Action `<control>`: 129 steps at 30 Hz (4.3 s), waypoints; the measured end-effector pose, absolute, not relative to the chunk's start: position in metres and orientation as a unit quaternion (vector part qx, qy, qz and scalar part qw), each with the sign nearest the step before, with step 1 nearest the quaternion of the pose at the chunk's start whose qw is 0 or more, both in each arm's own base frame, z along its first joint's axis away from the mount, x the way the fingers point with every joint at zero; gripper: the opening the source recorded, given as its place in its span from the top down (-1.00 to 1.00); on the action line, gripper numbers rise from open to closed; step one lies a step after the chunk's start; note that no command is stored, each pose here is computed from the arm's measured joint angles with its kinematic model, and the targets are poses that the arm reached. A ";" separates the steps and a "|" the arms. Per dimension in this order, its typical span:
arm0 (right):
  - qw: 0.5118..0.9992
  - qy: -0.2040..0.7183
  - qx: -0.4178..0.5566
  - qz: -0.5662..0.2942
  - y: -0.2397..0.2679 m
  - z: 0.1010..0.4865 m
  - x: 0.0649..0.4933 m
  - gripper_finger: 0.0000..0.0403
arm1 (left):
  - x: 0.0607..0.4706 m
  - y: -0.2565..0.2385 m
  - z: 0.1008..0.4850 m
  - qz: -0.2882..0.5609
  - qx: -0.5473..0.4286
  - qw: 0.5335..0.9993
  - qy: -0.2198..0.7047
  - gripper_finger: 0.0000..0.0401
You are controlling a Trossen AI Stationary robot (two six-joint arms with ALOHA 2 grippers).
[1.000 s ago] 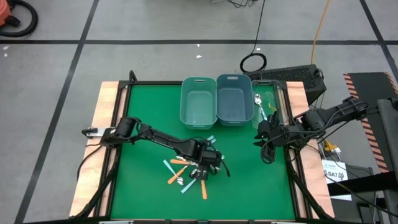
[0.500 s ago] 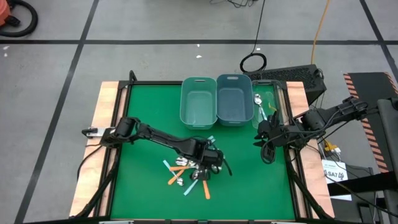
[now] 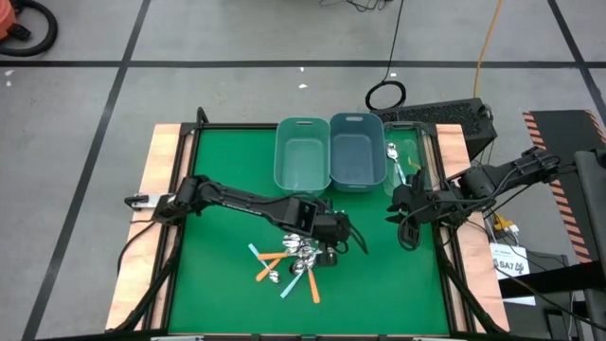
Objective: Sort silverware by color (type)
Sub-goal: Put the green spoon into the transparent bin
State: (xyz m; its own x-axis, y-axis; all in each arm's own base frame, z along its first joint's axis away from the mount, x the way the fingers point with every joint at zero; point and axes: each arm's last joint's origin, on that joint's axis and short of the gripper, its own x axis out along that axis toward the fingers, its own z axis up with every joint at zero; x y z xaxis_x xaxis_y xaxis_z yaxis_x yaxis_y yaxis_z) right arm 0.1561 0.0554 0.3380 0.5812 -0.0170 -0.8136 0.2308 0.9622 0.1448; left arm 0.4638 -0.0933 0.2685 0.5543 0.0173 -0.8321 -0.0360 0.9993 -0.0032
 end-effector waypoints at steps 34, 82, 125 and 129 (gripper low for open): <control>0.935 0.333 0.112 0.051 0.078 0.358 0.173 0.01 | 0.477 -0.111 0.334 0.005 -0.111 0.944 0.310 0.73; 0.933 0.341 0.094 0.058 0.085 0.351 0.186 0.67 | 0.480 -0.110 0.338 0.016 -0.124 0.951 0.283 0.73; 0.927 0.291 0.209 -0.108 0.056 0.365 0.143 0.73 | 0.385 -0.075 0.395 0.153 -0.053 0.870 0.466 0.12; 0.925 0.260 0.232 -0.153 0.052 0.368 0.141 0.73 | 0.364 -0.057 0.411 0.147 -0.020 0.863 0.483 0.29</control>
